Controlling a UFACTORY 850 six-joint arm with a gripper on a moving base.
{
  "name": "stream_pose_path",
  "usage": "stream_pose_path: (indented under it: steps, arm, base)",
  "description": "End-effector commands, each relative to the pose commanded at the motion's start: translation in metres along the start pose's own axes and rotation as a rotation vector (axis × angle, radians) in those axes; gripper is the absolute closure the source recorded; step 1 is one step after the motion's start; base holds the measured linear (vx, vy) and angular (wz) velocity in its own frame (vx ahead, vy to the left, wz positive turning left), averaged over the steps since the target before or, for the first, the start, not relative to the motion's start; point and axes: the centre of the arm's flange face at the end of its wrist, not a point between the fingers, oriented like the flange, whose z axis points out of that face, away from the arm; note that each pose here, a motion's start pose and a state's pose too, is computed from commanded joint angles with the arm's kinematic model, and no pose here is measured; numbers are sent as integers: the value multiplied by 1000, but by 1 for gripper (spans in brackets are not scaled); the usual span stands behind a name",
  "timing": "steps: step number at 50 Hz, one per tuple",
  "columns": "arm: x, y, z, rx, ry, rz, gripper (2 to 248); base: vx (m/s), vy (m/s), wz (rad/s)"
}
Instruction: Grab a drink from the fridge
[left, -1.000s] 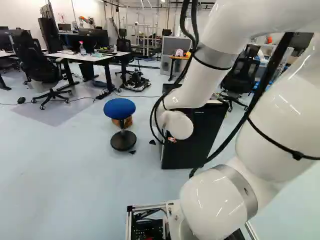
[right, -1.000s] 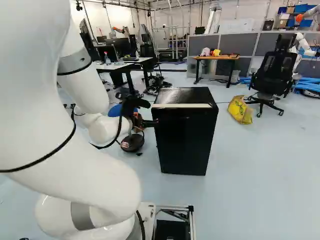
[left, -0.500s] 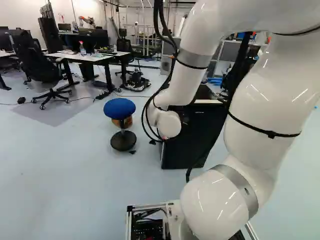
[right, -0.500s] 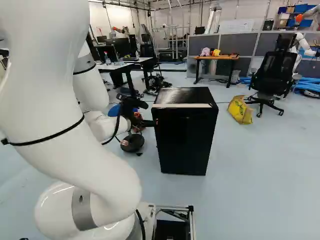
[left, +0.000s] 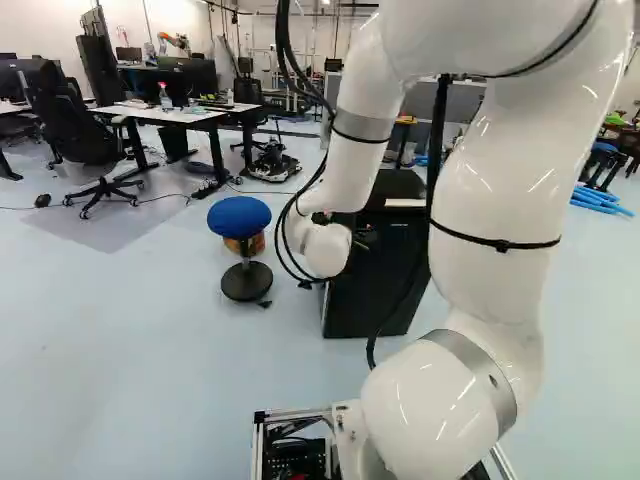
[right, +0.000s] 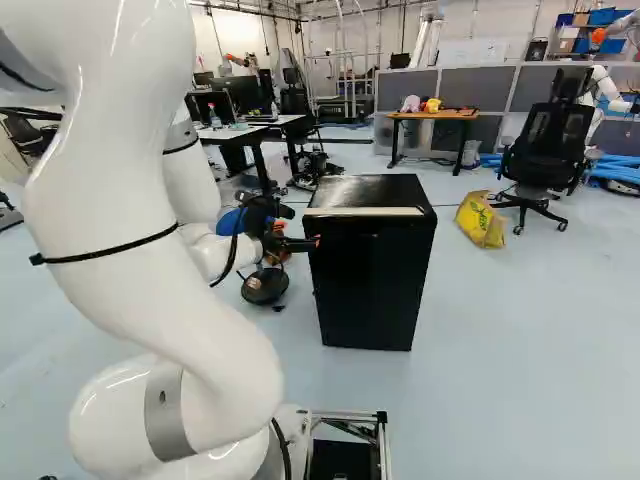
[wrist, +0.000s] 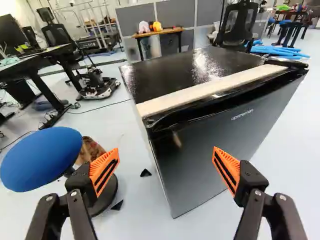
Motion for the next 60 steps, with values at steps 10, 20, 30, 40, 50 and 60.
stream_pose_path:
  steps: [10, 20, 30, 40, 50, 60]
  arm:
    - [-6, -3, 6, -33, 39, -6, 3]
    - [-12, -5, 12, -65, 68, -13, 3]
    - [-20, -8, 16, -96, 92, -23, 3]
    - [-29, -11, 21, -124, 115, -34, 3]
    - [-38, -15, 24, -148, 137, -49, 3]
    - [-46, -19, 27, -167, 162, -63, 3]
  base:
    - [0, 0, 0]
    - [0, 0, 0]
    - [0, 0, 0]
    - [0, 0, 0]
    - [0, 0, 0]
    - [0, 0, 0]
